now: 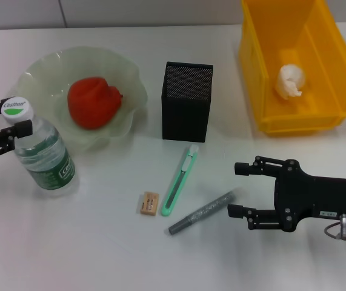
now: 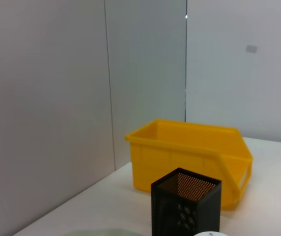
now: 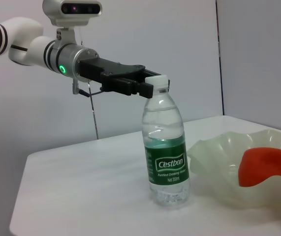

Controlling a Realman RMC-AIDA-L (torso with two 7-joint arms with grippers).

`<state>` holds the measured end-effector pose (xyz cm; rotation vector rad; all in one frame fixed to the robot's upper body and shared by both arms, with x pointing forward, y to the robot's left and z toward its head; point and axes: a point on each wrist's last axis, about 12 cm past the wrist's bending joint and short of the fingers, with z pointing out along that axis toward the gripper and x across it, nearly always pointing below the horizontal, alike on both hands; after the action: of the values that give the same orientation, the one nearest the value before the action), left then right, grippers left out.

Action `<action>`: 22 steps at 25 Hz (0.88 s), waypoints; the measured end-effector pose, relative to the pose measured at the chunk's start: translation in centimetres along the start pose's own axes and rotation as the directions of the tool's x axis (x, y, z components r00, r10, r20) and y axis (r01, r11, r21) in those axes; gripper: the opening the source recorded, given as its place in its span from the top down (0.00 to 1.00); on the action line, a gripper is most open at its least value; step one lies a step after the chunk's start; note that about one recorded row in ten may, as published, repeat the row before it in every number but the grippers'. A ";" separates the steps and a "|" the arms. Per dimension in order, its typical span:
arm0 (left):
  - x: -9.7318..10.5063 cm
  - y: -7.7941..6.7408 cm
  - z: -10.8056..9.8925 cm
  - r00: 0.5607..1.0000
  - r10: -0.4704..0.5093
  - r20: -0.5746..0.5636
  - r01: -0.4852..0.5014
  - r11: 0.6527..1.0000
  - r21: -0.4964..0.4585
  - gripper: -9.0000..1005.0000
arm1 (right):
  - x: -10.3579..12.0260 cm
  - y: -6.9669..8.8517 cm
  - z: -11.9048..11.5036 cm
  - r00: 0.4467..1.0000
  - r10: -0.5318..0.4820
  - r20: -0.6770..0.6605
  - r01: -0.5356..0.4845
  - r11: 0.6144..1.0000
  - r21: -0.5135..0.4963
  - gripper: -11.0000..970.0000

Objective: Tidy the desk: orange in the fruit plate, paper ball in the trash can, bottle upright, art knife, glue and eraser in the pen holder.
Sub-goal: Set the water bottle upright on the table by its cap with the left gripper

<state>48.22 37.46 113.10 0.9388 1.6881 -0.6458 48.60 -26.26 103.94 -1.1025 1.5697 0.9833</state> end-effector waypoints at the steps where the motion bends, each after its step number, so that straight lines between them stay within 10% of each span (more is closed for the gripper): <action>1: 0.0 0.0 0.0 1.000 0.000 0.000 0.000 1.000 0.000 0.51 | 0.0 0.0 0.0 1.000 0.000 0.000 0.000 1.000 0.000 0.18; 22: 1.0 0.2 0.2 0.998 -0.061 0.007 0.061 0.998 -0.019 0.50 | -0.1 -0.1 0.1 1.000 0.001 0.000 -0.001 1.000 -0.002 0.18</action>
<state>48.35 37.72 112.10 0.8730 1.7198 -0.6712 48.75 -26.18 104.02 -1.1027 1.5696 0.9862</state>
